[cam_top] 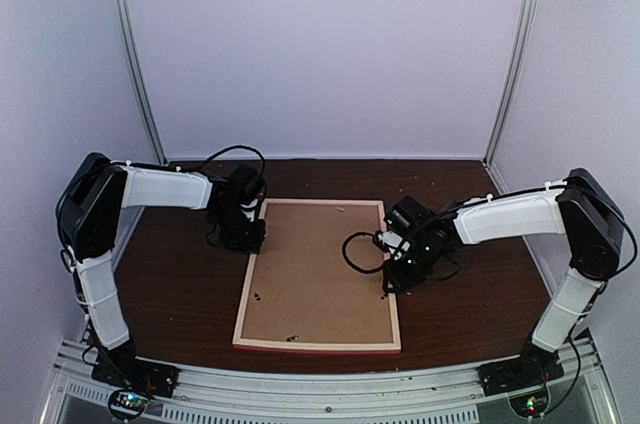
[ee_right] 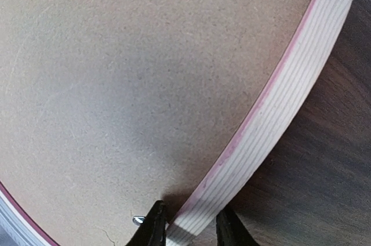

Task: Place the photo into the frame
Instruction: Press the fastener onto the backboard.

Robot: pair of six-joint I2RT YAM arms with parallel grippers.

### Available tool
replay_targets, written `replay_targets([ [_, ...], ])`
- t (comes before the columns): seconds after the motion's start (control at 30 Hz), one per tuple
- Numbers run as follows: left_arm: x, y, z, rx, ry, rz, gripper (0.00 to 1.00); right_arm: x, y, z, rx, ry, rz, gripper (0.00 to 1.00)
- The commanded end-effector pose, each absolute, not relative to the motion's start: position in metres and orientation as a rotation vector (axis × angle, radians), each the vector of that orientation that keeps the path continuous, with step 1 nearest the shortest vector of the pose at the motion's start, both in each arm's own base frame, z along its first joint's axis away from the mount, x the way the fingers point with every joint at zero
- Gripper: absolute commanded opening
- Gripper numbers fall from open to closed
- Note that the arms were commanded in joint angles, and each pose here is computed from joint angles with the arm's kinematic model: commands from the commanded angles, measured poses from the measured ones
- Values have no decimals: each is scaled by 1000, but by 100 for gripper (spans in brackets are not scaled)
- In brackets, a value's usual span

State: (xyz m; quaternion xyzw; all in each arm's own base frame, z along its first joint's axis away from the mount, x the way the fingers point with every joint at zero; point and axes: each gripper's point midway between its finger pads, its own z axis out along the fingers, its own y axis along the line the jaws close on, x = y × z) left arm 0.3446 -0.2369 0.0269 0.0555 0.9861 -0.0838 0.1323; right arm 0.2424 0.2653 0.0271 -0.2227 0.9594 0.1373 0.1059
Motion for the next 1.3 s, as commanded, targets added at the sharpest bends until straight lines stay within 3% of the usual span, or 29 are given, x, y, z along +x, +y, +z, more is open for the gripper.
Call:
replay_targets([
  [0.0,332,-232,25,219,2895,-224,15,205,267,13,-846,2926,538,30],
  [0.33,331,-232,25,219,2898,-222,14,210,273,17,-780,2932,674,42],
  [0.67,331,-232,25,219,2898,-222,15,222,269,16,-700,2938,649,45],
  [0.93,331,-233,27,218,2897,-232,15,228,270,25,-685,2902,657,54],
  [1.27,332,-239,38,217,2879,-283,18,271,253,21,-416,2906,407,46],
])
